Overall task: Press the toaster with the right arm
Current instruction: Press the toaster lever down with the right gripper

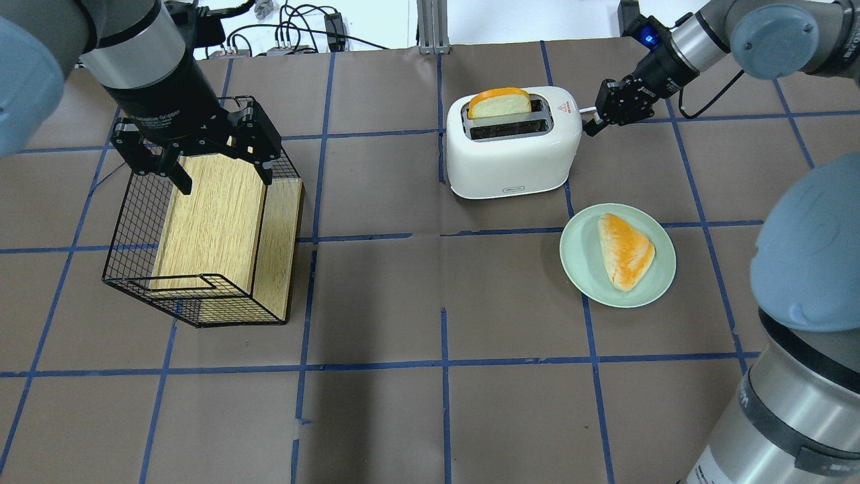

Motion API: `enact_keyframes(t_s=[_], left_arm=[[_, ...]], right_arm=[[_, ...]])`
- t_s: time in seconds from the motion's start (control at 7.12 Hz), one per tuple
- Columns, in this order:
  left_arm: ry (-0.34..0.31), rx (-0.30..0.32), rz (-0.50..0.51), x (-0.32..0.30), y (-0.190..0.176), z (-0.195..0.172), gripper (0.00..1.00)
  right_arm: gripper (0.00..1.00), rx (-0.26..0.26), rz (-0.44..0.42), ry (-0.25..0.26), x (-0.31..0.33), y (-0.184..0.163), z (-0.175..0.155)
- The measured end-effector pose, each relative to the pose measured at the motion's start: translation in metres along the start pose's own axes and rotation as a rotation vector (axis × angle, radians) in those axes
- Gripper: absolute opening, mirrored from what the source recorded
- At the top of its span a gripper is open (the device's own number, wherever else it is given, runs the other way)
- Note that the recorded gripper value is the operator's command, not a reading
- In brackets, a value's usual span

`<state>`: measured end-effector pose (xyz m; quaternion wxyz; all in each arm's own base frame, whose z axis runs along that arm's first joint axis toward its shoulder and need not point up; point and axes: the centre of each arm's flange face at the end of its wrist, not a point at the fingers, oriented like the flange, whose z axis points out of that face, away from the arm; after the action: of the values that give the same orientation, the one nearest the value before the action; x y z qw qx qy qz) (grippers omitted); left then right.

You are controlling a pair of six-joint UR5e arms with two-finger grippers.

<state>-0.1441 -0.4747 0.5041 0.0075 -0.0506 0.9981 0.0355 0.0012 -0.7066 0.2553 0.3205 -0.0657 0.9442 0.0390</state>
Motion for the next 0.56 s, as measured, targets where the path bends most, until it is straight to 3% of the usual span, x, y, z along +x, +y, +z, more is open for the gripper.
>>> enact_keyframes(t_s=[0.56], left_arm=[[0.000, 0.000, 0.000, 0.0000, 0.0000, -0.0005, 1.00]], right_arm=[[0.06, -0.004, 0.002, -0.002, 0.0102, -0.0040, 0.0098]])
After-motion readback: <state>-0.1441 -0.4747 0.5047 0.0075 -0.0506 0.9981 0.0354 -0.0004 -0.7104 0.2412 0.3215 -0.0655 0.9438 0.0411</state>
